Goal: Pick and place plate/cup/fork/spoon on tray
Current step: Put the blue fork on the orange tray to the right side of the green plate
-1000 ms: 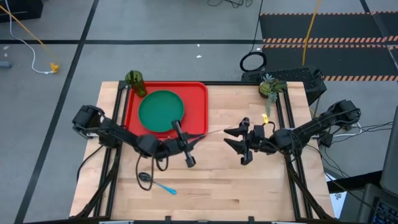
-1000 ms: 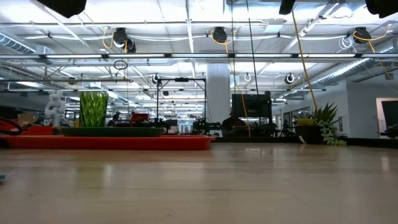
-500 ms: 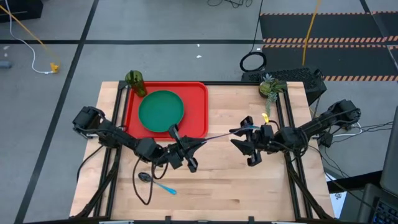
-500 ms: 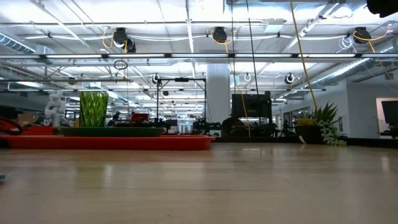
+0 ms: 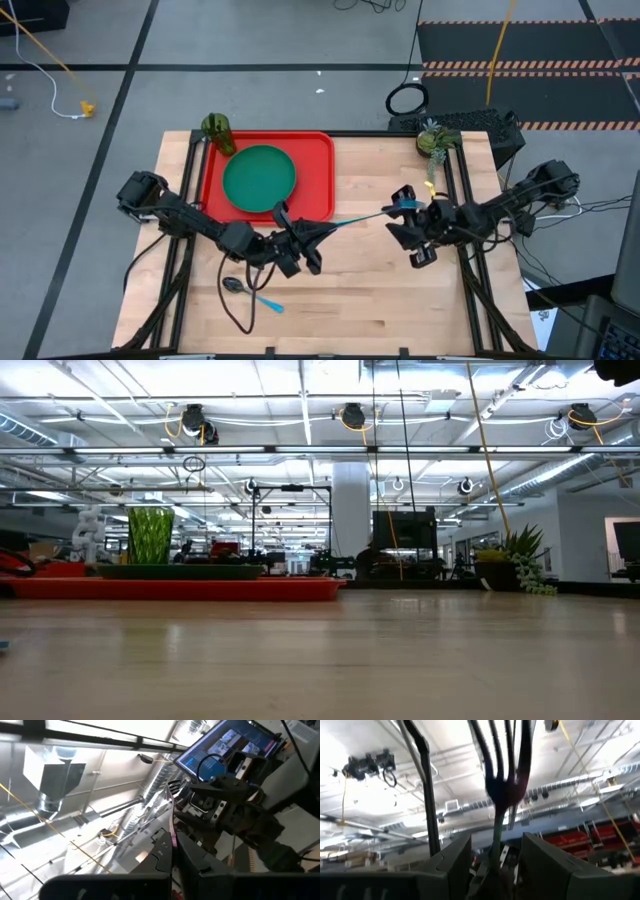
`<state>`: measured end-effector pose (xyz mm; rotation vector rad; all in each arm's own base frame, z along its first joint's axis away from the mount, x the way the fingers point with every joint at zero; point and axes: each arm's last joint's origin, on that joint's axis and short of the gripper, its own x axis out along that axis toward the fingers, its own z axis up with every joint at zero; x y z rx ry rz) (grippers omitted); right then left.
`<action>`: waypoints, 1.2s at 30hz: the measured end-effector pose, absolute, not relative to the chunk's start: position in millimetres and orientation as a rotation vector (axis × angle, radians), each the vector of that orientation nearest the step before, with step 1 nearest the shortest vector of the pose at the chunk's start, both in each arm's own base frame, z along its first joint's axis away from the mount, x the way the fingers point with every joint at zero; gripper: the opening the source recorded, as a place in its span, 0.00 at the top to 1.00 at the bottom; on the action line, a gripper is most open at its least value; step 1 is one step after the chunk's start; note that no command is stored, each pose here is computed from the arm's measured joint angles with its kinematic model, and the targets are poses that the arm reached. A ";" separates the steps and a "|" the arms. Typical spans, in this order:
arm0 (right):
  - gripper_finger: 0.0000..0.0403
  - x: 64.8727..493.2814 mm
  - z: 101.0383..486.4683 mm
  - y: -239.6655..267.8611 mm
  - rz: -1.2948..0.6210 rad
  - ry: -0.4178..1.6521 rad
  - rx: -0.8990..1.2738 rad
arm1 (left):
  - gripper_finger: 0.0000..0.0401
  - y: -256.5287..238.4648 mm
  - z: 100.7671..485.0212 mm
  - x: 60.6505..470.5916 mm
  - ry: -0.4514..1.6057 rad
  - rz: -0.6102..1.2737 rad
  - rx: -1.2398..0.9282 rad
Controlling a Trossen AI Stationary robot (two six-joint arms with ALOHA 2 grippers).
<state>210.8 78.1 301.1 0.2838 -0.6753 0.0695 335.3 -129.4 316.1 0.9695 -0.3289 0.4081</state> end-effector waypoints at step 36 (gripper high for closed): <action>0.57 225.0 302.1 41.9 -0.029 -0.783 0.406 | 0.99 -114.2 317.4 386.4 -0.171 0.609 1.222</action>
